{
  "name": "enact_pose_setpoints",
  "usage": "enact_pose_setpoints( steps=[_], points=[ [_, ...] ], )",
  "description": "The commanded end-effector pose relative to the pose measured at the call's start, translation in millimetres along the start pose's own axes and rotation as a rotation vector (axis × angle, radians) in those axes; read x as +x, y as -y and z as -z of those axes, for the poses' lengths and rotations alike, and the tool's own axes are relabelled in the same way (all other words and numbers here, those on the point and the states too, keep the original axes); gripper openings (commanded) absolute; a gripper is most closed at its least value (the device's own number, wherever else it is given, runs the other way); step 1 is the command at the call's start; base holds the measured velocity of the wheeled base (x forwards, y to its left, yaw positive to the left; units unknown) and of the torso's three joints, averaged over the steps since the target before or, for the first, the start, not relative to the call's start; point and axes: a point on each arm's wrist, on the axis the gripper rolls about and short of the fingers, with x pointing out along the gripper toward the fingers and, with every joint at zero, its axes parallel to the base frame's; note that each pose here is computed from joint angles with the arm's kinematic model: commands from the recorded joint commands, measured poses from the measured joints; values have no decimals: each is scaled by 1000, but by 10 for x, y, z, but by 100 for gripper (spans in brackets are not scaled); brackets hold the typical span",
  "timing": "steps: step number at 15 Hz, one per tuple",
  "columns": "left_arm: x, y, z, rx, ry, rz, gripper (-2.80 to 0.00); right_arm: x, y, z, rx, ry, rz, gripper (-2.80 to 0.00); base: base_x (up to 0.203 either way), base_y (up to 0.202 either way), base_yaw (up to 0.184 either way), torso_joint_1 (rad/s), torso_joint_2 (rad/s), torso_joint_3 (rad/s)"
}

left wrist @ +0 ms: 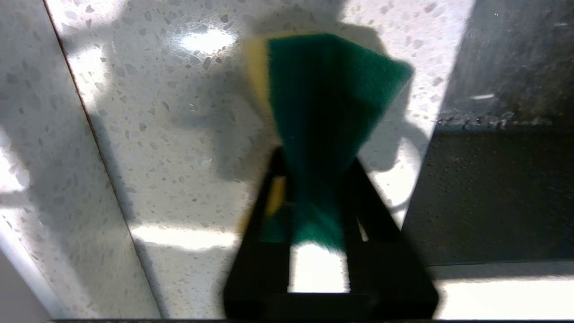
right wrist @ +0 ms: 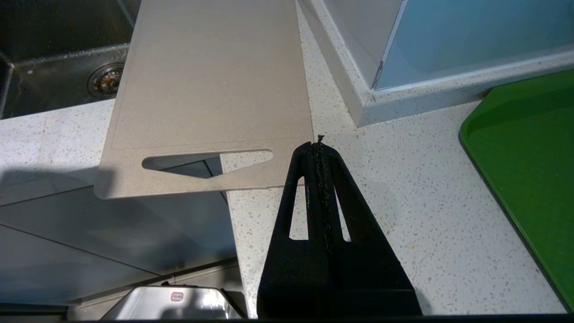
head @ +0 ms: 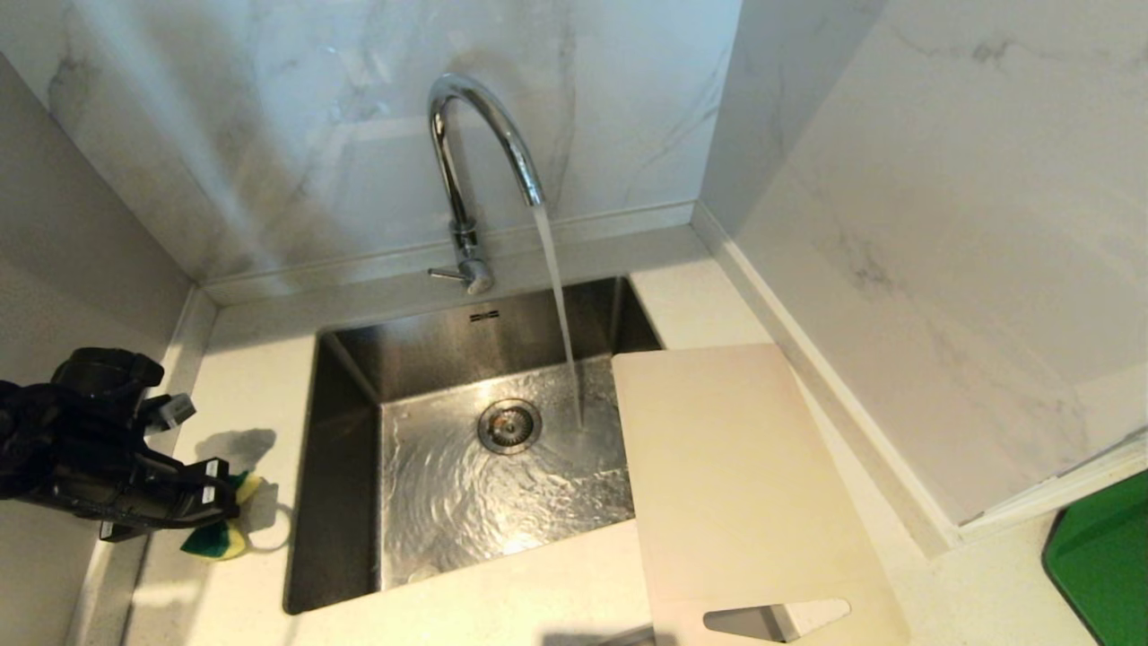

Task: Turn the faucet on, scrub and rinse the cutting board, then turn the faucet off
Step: Put down the cleaning cloth

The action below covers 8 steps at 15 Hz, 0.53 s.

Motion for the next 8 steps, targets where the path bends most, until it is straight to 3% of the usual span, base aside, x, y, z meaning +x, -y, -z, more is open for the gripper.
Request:
enact_pose_setpoints(
  steps=[1,8],
  points=[
    [-91,6,2,0,21,6,0,1,0,3,0,-1,-1,-280,0,0,0,0,0,0],
    [-399,39,-5,11,106,27,0,1,0,4,0,-1,-1,-280,0,0,0,0,0,0]
  ],
)
